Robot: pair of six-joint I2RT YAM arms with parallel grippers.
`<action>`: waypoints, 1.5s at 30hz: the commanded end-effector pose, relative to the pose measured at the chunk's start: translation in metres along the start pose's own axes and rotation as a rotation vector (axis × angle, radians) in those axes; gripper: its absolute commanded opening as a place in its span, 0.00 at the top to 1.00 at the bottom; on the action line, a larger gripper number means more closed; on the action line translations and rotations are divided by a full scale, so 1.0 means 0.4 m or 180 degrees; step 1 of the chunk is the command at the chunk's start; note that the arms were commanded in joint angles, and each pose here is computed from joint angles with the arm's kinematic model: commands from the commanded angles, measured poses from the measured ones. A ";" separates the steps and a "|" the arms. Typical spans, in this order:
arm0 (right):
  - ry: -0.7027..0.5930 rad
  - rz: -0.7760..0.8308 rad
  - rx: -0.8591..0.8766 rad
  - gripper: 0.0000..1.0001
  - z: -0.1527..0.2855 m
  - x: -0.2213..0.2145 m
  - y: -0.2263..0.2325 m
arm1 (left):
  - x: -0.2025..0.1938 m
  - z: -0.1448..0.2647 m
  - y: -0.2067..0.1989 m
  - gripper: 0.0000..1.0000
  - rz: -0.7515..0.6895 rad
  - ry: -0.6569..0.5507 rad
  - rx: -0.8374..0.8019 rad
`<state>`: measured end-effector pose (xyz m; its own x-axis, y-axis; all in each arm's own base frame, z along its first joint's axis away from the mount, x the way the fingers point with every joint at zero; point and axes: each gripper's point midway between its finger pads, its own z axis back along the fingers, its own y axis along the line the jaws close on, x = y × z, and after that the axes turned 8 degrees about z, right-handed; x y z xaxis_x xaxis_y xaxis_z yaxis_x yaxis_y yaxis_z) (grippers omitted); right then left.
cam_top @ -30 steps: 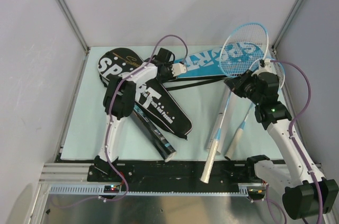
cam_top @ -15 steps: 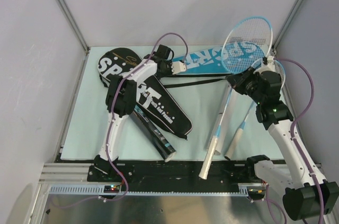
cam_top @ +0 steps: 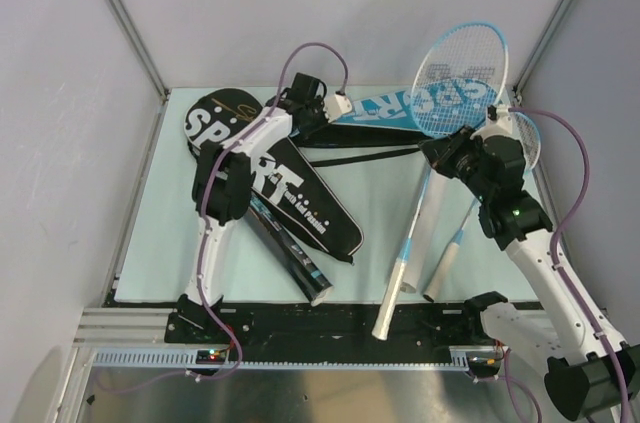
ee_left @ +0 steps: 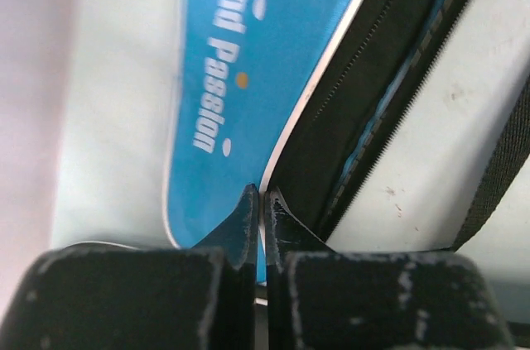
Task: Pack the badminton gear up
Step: Open the racket bag at the center of the board, then place the racket in the racket bag.
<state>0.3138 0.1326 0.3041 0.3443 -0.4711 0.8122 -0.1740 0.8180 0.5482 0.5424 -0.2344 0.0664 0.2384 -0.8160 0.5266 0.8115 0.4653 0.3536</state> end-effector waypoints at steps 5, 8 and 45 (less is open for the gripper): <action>-0.0391 0.0109 0.0010 1.00 0.064 0.088 0.031 | 0.309 0.357 0.217 1.00 0.0604 -0.1262 0.1214; -0.0326 0.0119 0.0010 1.00 0.073 0.073 0.027 | 0.321 0.412 0.235 1.00 0.0703 -0.1291 0.1441; 0.1977 -0.1372 0.0696 1.00 0.070 -0.441 0.111 | 0.142 0.675 -0.184 1.00 0.3032 -0.1584 0.0682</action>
<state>0.2244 0.2312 0.1887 0.8395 -0.4056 0.3616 -0.0974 0.5422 0.8346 0.3637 -0.2112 0.2477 0.4869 -0.0021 0.8735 0.2667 0.9526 -0.1464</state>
